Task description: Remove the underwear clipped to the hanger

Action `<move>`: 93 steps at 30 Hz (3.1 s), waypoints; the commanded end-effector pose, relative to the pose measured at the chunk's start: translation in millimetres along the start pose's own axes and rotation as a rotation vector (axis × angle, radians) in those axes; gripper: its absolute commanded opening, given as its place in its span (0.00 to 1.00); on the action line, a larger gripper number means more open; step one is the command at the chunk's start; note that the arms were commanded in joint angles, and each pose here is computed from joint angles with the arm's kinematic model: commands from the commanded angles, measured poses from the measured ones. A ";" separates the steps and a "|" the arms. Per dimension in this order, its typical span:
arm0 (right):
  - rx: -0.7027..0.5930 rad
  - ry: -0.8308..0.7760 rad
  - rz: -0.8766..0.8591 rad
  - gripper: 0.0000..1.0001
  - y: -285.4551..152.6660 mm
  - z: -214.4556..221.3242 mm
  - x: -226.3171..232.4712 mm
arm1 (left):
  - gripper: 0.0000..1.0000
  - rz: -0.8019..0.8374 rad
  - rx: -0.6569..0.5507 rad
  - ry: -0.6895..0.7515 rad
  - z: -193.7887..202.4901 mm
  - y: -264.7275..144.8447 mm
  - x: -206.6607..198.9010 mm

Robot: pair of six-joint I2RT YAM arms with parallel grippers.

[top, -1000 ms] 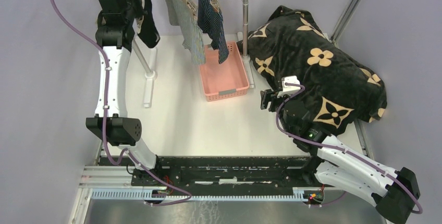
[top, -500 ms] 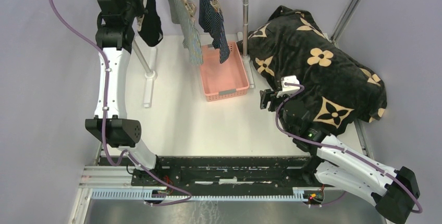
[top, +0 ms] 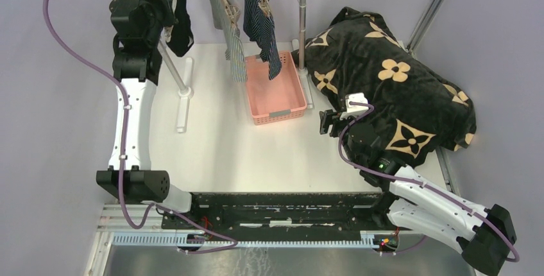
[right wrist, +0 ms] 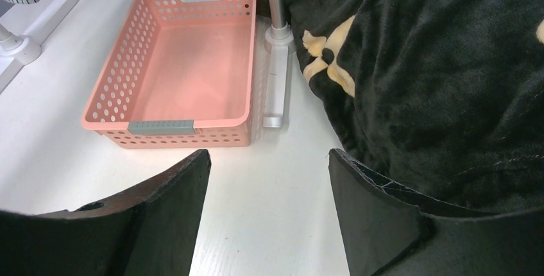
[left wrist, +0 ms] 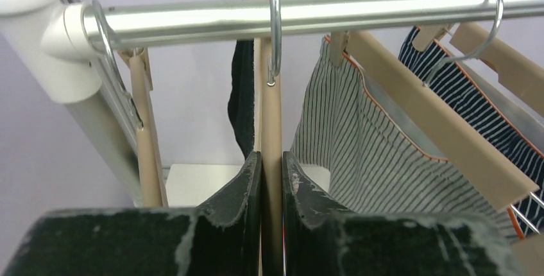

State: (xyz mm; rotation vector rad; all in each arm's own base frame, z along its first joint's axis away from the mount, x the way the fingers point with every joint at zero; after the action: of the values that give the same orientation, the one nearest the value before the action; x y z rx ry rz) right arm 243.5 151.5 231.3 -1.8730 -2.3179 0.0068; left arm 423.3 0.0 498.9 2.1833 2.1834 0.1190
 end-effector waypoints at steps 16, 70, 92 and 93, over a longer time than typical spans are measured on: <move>-0.027 -0.005 -0.009 0.80 11.5 -24.9 12.1 | 0.03 0.097 0.171 -0.243 111.3 -97.1 -30.8; 0.158 0.057 -1.025 0.94 34.6 -75.4 62.8 | 0.03 1.046 0.323 -0.497 170.5 -252.4 -216.6; 0.130 0.141 -1.145 0.13 34.9 -87.7 72.3 | 0.03 1.077 0.292 -0.525 164.9 -253.2 -219.6; 0.126 0.139 -1.149 0.10 33.6 -88.9 72.5 | 0.03 1.078 0.297 -0.523 166.7 -252.7 -220.2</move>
State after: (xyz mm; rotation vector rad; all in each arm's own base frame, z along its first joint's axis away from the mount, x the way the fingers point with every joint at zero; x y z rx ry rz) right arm 288.6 208.3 312.6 -0.4442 -2.7429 -0.0762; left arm 182.1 -211.9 276.5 2.8985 0.7037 -0.7905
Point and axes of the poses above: each gripper's point midway between its finger pads, its own y axis out along the fingers, its own x axis along the line the jaws close on, z = x × y, the point moved 4 cm from there along -y, back along the fingers, and after that the axes turned 3 degrees about y, right-handed, at the moved point
